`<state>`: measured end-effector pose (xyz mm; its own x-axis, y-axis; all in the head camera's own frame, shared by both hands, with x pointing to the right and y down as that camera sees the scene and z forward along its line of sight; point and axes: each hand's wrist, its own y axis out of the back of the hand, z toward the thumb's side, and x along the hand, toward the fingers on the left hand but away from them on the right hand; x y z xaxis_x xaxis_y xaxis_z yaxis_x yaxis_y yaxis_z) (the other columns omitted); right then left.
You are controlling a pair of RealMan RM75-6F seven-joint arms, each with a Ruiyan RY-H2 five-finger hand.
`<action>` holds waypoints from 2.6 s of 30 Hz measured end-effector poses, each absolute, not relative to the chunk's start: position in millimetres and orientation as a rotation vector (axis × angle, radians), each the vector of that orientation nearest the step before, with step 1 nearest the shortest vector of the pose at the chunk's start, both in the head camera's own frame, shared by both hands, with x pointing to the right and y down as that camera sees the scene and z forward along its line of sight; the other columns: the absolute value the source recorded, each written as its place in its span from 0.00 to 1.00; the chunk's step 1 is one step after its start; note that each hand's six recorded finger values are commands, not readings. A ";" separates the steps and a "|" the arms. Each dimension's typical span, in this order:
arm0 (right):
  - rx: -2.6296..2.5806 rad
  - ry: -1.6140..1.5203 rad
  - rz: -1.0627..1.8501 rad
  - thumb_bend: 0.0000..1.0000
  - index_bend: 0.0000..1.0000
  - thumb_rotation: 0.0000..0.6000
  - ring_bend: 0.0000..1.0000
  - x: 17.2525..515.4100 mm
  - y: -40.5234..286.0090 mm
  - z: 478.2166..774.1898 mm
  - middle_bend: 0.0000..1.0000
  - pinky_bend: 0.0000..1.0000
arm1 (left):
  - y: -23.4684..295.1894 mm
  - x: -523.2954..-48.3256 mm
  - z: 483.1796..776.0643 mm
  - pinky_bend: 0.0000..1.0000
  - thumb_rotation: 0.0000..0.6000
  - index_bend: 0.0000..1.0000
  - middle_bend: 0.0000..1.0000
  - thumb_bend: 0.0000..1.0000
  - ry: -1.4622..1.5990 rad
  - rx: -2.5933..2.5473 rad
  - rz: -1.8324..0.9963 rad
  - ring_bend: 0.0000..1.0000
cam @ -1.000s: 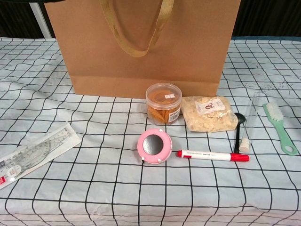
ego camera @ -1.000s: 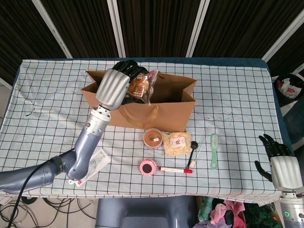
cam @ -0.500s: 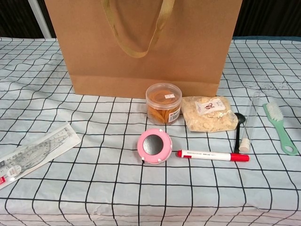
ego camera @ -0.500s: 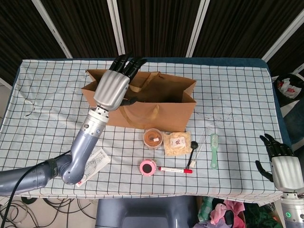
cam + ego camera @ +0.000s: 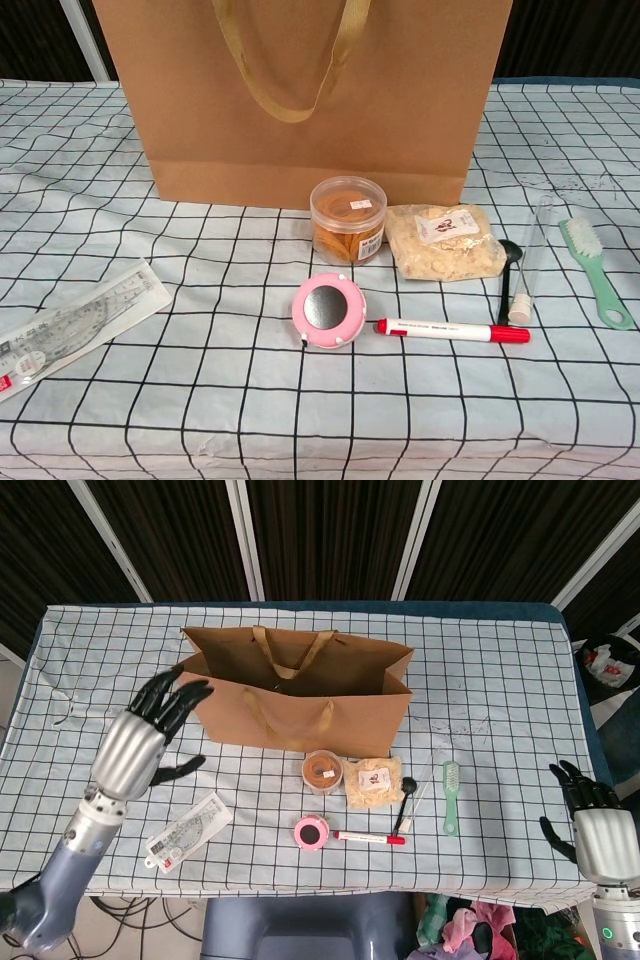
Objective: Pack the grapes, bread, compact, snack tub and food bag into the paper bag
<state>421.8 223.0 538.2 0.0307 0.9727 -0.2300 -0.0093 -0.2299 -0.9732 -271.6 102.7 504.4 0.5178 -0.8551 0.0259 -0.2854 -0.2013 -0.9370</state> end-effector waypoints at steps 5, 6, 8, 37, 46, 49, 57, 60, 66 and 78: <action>-1.383 -1.053 1.356 0.26 0.13 1.00 0.24 418.8 222.9 539.0 0.13 0.28 | 161.9 -305.6 538.8 0.11 1.00 0.15 0.16 0.00 0.854 -1.948 -0.745 0.00; -1.384 -1.051 1.356 0.26 0.13 1.00 0.24 418.3 223.1 539.3 0.13 0.28 | 167.9 -309.8 544.7 0.10 1.00 0.15 0.16 0.00 0.836 -1.964 -0.752 0.00; -1.384 -1.051 1.354 0.25 0.13 1.00 0.24 417.5 223.1 539.0 0.13 0.28 | 178.8 -315.6 560.5 0.10 1.00 0.15 0.16 0.00 0.786 -1.979 -0.772 0.00; -1.373 -1.092 1.345 0.26 0.13 1.00 0.24 428.9 222.6 529.7 0.13 0.28 | 224.6 -153.8 655.6 0.10 1.00 0.16 0.18 0.02 0.389 -2.005 -0.659 0.01; -1.371 -1.101 1.348 0.25 0.13 1.00 0.24 431.3 222.4 528.8 0.13 0.28 | 228.0 -133.6 671.2 0.10 1.00 0.17 0.18 0.06 0.343 -2.011 -0.675 0.01; -1.371 -1.101 1.349 0.26 0.13 1.00 0.24 432.0 222.2 529.3 0.13 0.28 | 228.4 -125.1 676.0 0.10 1.00 0.19 0.19 0.08 0.327 -2.015 -0.675 0.01; -1.368 -1.115 1.349 0.26 0.13 1.00 0.24 435.1 221.5 527.5 0.13 0.28 | 229.2 -113.5 683.9 0.14 1.00 0.22 0.23 0.13 0.300 -1.993 -0.674 0.06; -1.371 -1.114 1.347 0.26 0.13 1.00 0.24 434.8 221.8 527.6 0.13 0.28 | 228.5 -112.9 687.2 0.16 1.00 0.23 0.26 0.15 0.299 -1.985 -0.682 0.08; -1.372 -1.113 1.346 0.26 0.13 1.00 0.24 434.5 222.0 527.4 0.13 0.28 | 227.2 -108.4 688.4 0.24 1.00 0.25 0.30 0.20 0.293 -1.966 -0.676 0.14; -1.372 -1.121 1.341 0.26 0.13 1.00 0.24 435.3 222.1 525.0 0.13 0.28 | 229.2 -107.9 693.2 0.30 1.00 0.28 0.38 0.26 0.258 -1.924 -0.692 0.22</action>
<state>435.3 222.1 525.0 0.0062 0.9803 -0.1974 0.0202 -0.1975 -0.9801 -107.9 229.2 693.2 0.8109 -0.4684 0.3508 0.1244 -0.4479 -0.8854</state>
